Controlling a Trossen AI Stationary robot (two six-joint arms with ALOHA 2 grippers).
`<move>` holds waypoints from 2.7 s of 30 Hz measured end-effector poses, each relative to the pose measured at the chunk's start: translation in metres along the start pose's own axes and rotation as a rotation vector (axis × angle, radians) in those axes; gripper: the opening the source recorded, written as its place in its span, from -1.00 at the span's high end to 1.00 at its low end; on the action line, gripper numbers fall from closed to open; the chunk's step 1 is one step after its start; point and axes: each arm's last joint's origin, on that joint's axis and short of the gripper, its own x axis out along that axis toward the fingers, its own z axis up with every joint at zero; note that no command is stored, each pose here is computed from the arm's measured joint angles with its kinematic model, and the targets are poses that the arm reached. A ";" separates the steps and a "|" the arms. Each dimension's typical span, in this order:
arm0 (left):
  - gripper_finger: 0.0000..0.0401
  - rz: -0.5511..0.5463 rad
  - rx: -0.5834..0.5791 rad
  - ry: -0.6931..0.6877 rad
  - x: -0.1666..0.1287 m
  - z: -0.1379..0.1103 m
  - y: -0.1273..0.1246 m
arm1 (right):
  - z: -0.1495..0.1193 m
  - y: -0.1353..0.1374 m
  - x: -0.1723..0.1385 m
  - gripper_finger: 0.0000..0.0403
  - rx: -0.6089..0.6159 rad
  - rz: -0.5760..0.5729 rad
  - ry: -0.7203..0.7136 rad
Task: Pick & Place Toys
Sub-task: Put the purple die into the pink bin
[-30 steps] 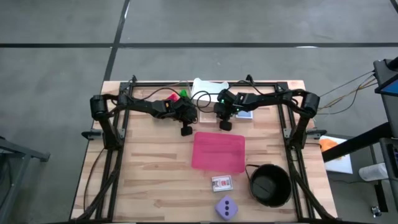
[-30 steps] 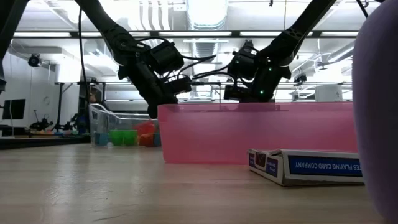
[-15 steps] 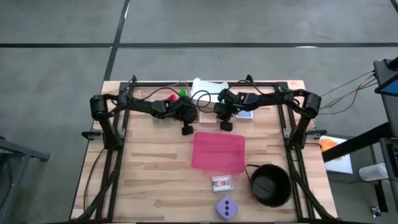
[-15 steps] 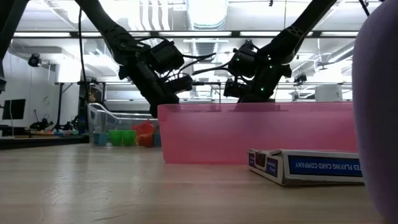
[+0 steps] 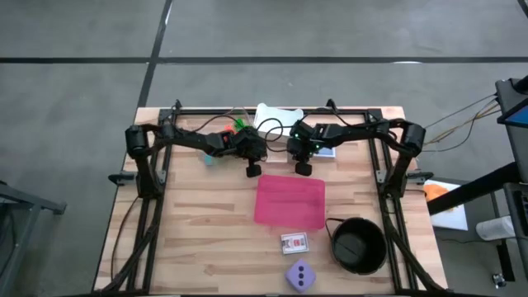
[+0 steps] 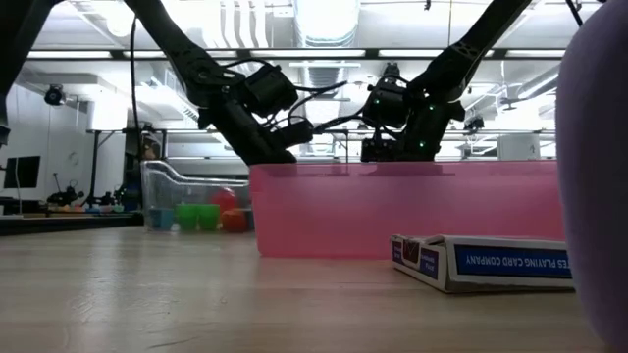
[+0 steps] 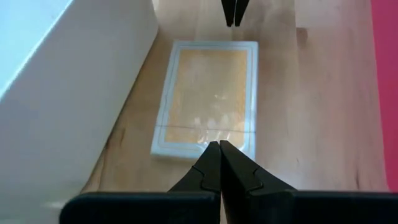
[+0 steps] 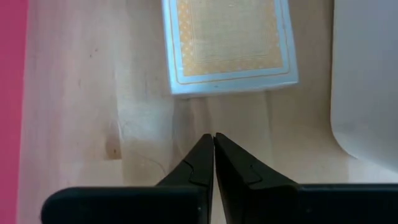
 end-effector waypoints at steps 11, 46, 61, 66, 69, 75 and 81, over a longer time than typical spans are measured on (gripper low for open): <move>1.00 0.012 0.001 0.096 -0.001 0.004 0.002 | 0.003 0.000 -0.003 0.91 -0.019 -0.009 -0.029; 1.00 -0.032 -0.037 -0.625 -0.151 -0.081 -0.036 | -0.032 0.027 -0.090 0.91 0.035 -0.058 -0.491; 1.00 -0.043 -0.058 -0.660 -0.148 -0.114 -0.045 | -0.037 0.029 -0.089 0.27 0.172 -0.088 -0.286; 1.00 -0.044 -0.059 -0.655 -0.148 -0.115 -0.045 | -0.019 0.031 -0.076 -0.22 0.113 0.001 -0.237; 1.00 -0.045 -0.058 -0.653 -0.148 -0.115 -0.045 | -0.005 0.036 -0.070 -0.39 0.094 0.050 -0.190; 1.00 -0.044 -0.055 -0.648 -0.147 -0.116 -0.045 | 0.018 0.057 -0.066 -0.47 0.029 0.104 -0.106; 1.00 -0.038 -0.055 -0.644 -0.147 -0.116 -0.045 | 0.030 0.093 -0.078 -0.47 -0.048 0.161 -0.136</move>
